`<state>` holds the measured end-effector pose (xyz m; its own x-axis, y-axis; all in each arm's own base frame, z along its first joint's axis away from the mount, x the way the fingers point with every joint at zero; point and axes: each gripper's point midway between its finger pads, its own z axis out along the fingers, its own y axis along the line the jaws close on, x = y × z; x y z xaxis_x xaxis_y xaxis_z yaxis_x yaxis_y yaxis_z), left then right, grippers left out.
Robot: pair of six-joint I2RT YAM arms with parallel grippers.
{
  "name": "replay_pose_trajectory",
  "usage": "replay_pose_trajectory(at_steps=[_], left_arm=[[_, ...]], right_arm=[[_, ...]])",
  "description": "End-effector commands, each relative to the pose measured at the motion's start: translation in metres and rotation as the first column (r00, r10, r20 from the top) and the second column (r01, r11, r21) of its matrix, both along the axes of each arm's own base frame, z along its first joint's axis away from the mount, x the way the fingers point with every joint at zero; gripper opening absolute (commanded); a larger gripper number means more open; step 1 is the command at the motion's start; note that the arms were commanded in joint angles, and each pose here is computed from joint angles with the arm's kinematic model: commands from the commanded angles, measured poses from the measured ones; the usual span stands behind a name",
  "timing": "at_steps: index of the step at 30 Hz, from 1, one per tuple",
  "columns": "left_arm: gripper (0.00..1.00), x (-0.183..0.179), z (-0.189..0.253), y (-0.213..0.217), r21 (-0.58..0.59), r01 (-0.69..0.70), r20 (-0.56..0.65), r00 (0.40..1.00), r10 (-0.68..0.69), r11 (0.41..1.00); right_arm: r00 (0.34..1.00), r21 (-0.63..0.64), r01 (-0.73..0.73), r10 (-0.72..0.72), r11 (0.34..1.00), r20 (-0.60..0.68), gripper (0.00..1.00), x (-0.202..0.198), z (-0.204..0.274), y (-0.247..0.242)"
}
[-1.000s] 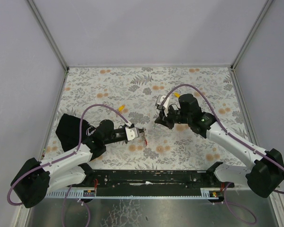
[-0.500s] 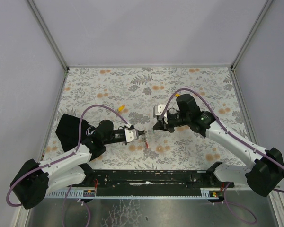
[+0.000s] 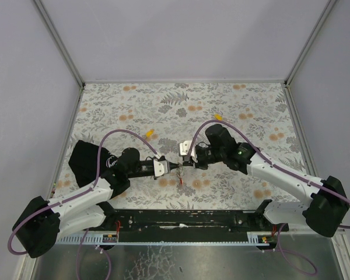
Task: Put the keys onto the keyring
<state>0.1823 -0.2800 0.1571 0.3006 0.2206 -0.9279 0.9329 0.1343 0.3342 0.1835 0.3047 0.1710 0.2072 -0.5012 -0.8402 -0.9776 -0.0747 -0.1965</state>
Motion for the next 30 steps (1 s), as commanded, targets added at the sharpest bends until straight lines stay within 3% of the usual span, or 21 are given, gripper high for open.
replay_pose_trajectory(at_steps=[1, 30], left_arm=[[0.00, 0.0028, 0.0250, -0.0050, -0.064, 0.021, 0.061, 0.998, -0.017, 0.998], [0.00, 0.0062, 0.0223, -0.0042, -0.054, 0.009, 0.061, 0.998, -0.005, 0.999]], right_arm=[[0.996, 0.022, 0.022, -0.024, 1.000, 0.092, 0.00, 0.0060, 0.0098, 0.0055], [0.996, 0.035, 0.029, -0.032, 0.999, 0.088, 0.00, -0.0016, 0.0076, 0.0056]])
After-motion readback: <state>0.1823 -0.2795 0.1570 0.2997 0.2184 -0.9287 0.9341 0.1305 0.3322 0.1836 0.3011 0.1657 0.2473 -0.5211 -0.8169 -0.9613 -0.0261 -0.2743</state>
